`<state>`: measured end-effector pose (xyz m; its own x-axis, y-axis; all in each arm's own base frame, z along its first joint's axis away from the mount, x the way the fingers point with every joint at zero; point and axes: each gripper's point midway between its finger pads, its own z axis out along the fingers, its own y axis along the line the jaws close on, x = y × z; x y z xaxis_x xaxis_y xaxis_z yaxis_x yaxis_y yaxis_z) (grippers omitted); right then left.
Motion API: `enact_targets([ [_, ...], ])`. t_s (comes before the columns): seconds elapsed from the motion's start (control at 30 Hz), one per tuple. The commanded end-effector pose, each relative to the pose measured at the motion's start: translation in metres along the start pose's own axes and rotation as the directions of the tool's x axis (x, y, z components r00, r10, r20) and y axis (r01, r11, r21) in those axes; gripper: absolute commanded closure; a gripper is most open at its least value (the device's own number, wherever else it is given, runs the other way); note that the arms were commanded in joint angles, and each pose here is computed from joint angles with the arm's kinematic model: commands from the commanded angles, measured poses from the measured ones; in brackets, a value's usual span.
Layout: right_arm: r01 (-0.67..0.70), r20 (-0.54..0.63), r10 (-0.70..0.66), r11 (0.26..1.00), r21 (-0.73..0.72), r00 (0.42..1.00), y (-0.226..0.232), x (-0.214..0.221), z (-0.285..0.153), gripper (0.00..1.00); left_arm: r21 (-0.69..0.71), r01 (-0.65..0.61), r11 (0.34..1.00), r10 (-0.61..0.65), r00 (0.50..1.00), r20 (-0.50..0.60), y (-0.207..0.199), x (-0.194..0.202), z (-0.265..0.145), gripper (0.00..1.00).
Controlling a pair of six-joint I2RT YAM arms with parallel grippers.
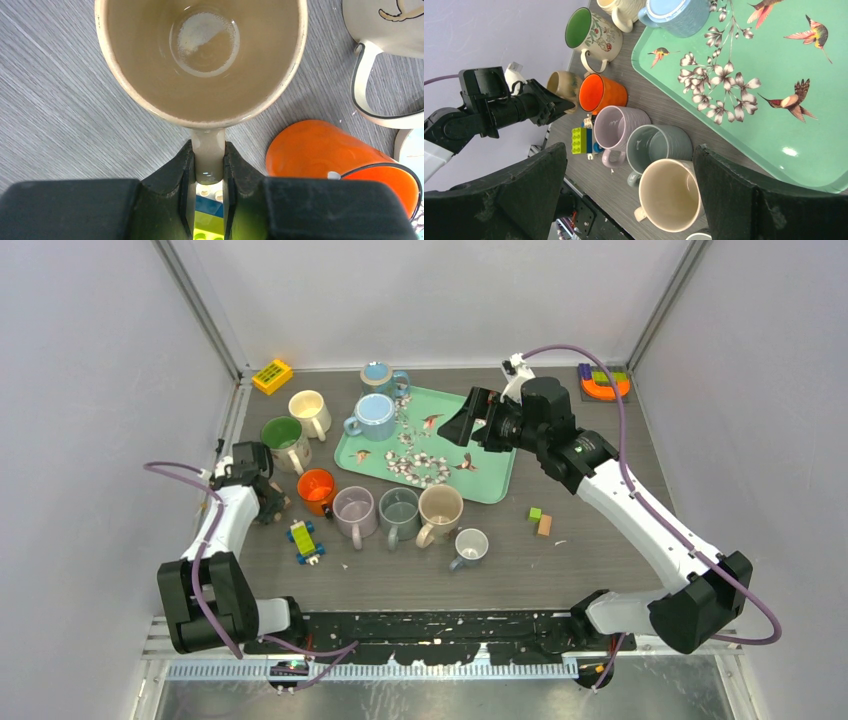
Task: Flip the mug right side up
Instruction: Place the cup at the corner of the board.
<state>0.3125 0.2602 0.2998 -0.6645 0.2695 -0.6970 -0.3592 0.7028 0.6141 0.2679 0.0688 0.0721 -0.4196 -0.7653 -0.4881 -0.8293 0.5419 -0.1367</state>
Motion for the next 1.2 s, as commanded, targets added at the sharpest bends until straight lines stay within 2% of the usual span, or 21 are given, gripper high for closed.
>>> enact_targets([
  [0.0, 0.028, 0.023, -0.027, 0.999, -0.036, 0.999, 0.010, -0.007, -0.005, 0.00, 0.016, 0.041, 0.999, -0.042, 0.996, 0.078, -0.006, -0.018, 0.002, 0.85],
  [0.13, 0.027, 0.020, -0.026, 0.999, -0.032, 0.999, 0.009, -0.007, -0.003, 0.00, 0.012, 0.035, 0.999, -0.035, 0.998, 0.059, -0.001, -0.011, 0.002, 0.73],
  [0.53, 0.034, -0.003, -0.034, 0.999, -0.015, 0.999, 0.004, -0.004, 0.003, 0.00, 0.083, 0.012, 0.996, -0.014, 1.000, 0.024, -0.006, -0.002, -0.012, 0.55],
  [0.93, 0.042, -0.039, -0.042, 0.999, 0.004, 0.998, -0.002, -0.001, 0.015, 0.00, 0.215, -0.075, 0.974, 0.060, 0.995, 0.076, -0.016, -0.019, -0.065, 0.38],
  [1.17, 0.033, -0.037, -0.032, 0.999, 0.012, 0.999, -0.004, -0.002, 0.021, 0.00, 0.375, -0.235, 0.897, 0.200, 0.971, 0.130, -0.054, -0.030, -0.114, 0.24],
])
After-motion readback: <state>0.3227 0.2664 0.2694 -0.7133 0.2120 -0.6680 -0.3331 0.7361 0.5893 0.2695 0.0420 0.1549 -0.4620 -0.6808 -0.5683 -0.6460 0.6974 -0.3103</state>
